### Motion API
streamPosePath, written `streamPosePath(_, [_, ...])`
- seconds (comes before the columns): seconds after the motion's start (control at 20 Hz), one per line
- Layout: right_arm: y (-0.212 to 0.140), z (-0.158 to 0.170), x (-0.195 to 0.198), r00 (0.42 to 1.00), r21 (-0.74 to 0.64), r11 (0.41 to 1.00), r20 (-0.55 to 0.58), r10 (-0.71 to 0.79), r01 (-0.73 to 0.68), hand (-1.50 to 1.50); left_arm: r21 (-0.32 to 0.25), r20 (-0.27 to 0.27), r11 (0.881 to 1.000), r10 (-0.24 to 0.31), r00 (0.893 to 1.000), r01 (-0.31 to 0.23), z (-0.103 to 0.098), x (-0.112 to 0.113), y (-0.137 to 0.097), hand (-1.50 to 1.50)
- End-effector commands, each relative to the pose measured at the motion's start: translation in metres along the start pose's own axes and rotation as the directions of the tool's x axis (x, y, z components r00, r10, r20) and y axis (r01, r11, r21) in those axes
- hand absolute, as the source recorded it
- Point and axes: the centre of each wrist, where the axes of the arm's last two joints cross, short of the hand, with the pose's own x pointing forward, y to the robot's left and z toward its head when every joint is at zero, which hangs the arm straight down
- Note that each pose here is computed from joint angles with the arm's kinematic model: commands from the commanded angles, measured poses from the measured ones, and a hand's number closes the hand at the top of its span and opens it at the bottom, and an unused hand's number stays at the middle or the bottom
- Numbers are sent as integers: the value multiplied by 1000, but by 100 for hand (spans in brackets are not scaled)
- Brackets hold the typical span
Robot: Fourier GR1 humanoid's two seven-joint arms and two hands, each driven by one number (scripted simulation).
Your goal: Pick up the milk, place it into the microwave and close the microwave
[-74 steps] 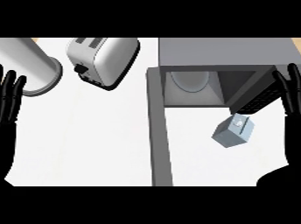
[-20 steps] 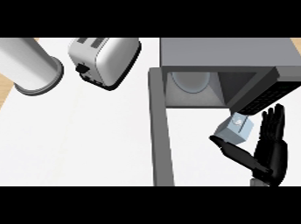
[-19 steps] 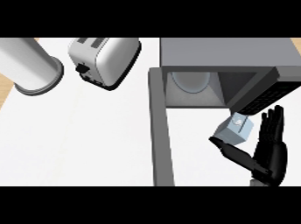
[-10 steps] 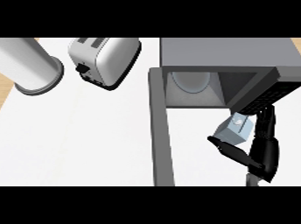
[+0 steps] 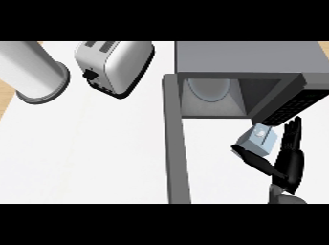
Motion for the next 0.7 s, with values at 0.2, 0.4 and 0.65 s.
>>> streamPosePath(0.2, [-33,7,-40,991,-77,990,-61,117,-122,-150,-20,-3,1000,-12,1000,12,2,17,-2,-150])
streamPosePath(0.4, [-39,4,-53,997,-43,998,-59,42,-45,-150,-7,-13,1000,-2,1000,2,-15,-17,-9,-150])
streamPosePath(0.65, [-25,8,-52,973,238,944,-87,-213,229,-150,8,-7,1000,21,1000,-21,-2,-7,-2,-150])
